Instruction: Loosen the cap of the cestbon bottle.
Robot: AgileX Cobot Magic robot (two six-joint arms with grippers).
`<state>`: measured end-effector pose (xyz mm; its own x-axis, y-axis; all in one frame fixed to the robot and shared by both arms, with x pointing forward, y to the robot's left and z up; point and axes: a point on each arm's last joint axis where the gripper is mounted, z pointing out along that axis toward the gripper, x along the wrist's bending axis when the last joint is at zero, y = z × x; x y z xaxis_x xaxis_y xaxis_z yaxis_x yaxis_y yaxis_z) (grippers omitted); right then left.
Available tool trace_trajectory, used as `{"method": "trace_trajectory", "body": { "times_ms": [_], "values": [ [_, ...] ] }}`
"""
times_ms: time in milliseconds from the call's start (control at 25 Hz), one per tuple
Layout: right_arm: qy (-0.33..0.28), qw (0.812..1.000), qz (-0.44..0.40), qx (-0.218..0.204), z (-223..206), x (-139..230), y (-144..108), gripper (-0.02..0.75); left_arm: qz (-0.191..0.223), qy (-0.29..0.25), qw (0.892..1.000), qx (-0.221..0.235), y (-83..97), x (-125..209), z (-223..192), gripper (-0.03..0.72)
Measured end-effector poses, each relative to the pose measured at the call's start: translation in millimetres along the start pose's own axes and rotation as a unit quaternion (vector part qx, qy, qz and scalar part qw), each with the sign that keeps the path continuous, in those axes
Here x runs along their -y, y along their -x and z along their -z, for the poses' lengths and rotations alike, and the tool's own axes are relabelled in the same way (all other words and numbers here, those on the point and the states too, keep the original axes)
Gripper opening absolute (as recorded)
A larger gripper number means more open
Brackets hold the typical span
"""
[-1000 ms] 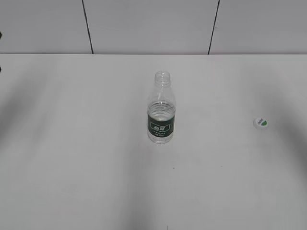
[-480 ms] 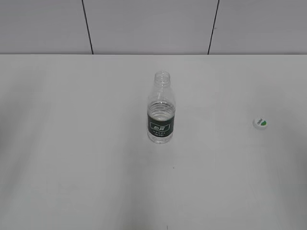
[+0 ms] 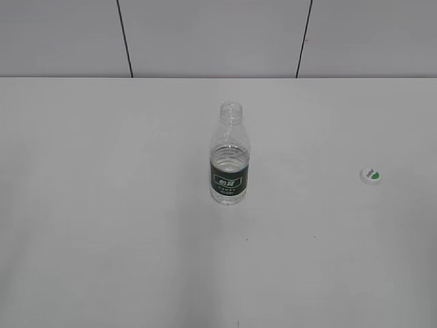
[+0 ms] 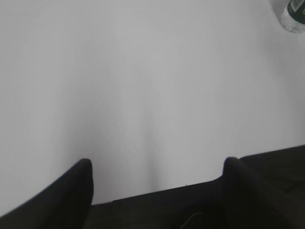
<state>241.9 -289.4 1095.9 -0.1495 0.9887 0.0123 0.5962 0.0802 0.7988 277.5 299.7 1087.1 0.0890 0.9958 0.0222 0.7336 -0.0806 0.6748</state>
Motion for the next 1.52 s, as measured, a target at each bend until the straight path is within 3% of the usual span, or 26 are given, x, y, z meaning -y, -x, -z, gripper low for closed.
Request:
{"method": "trace_trajectory", "body": {
  "times_ms": [280, 360, 560, 720, 1120, 1520],
  "values": [
    [0.036, 0.999, 0.017, 0.012, -5, 45, -1, 0.517, 0.0, 0.144, 0.989, 0.01, 1.9, 52, 26, 0.498],
    [0.033, 0.999, 0.017, 0.012, -7, 48, 0, 0.517, 0.003, 0.163, 0.986, 0.021, 4.0, 58, 29, 0.498],
    [0.053, 0.998, 0.018, 0.018, -12, 45, 1, 0.517, 0.001, 0.169, 0.985, 0.043, 8.0, 58, 24, 0.486],
    [0.068, 0.997, 0.02, 0.026, -18, 44, 3, 0.517, -0.008, 0.195, 0.98, 0.025, 5.3, 53, 16, 0.465],
    [0.071, 0.997, 0.021, 0.028, -18, 43, 3, 0.517, -0.01, 0.201, 0.979, 0.017, 4.1, 52, 14, 0.432],
    [0.071, 0.997, 0.017, 0.036, -18, 43, 3, 0.517, 0.029, 0.2, 0.979, -0.037, 5.4, 52, 14, 0.417]
  ]
}}
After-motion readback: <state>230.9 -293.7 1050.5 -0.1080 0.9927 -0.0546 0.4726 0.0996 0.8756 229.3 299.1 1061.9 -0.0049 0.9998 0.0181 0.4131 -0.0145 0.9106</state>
